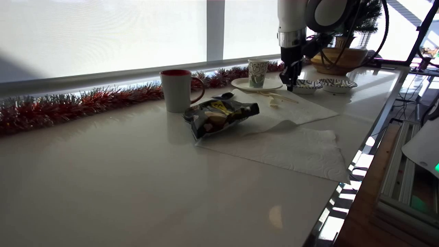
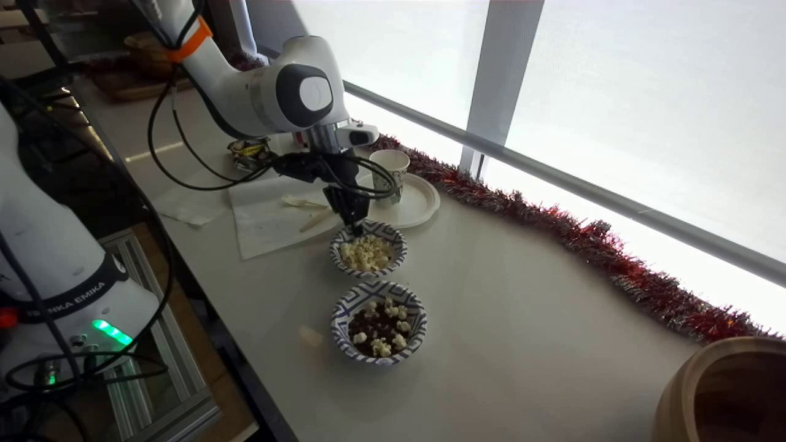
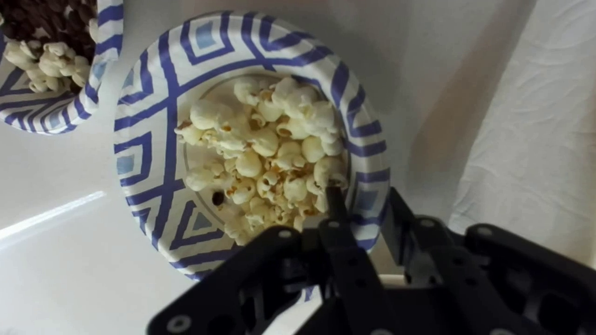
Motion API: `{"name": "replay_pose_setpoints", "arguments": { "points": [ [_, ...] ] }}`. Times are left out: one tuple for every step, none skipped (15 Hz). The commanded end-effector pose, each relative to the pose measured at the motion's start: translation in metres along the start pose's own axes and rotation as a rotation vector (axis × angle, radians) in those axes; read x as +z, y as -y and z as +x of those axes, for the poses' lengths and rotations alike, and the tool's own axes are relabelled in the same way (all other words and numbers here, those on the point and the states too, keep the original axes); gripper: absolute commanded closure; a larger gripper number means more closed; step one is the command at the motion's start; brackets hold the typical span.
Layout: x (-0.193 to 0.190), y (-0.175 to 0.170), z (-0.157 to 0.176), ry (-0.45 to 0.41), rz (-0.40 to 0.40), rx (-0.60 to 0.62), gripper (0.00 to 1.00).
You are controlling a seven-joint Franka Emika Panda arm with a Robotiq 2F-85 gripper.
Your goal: Put the white contents of the white plate into the paper cup
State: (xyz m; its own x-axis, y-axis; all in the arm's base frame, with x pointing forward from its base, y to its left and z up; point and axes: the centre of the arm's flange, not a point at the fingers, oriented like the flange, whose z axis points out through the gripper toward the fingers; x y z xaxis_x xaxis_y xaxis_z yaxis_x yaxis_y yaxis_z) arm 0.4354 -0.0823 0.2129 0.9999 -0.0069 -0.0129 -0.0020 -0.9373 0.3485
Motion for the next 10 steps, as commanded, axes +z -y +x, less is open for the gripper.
{"name": "replay_pose_setpoints", "arguments": {
  "points": [
    [0.006, 0.004, -0.001, -0.018, -0.003, 0.001, 0.83],
    [0.006, 0.004, -0.001, -0.017, -0.002, 0.002, 0.89],
    [0.004, 0.003, -0.001, -0.019, 0.001, 0.004, 0.9],
    [0.001, 0.002, -0.002, -0.023, 0.001, 0.006, 0.95],
    [-0.003, 0.001, -0.003, -0.024, 0.001, 0.012, 0.98],
    [-0.006, -0.001, -0.003, -0.025, 0.005, 0.016, 0.95],
    [-0.011, -0.003, -0.005, -0.027, 0.005, 0.021, 0.98],
    [-0.016, -0.006, -0.006, -0.027, 0.003, 0.027, 0.97],
    [-0.021, -0.008, -0.008, -0.021, 0.006, 0.032, 0.97],
    [-0.026, -0.012, -0.01, -0.016, 0.004, 0.037, 0.97]
  ]
}}
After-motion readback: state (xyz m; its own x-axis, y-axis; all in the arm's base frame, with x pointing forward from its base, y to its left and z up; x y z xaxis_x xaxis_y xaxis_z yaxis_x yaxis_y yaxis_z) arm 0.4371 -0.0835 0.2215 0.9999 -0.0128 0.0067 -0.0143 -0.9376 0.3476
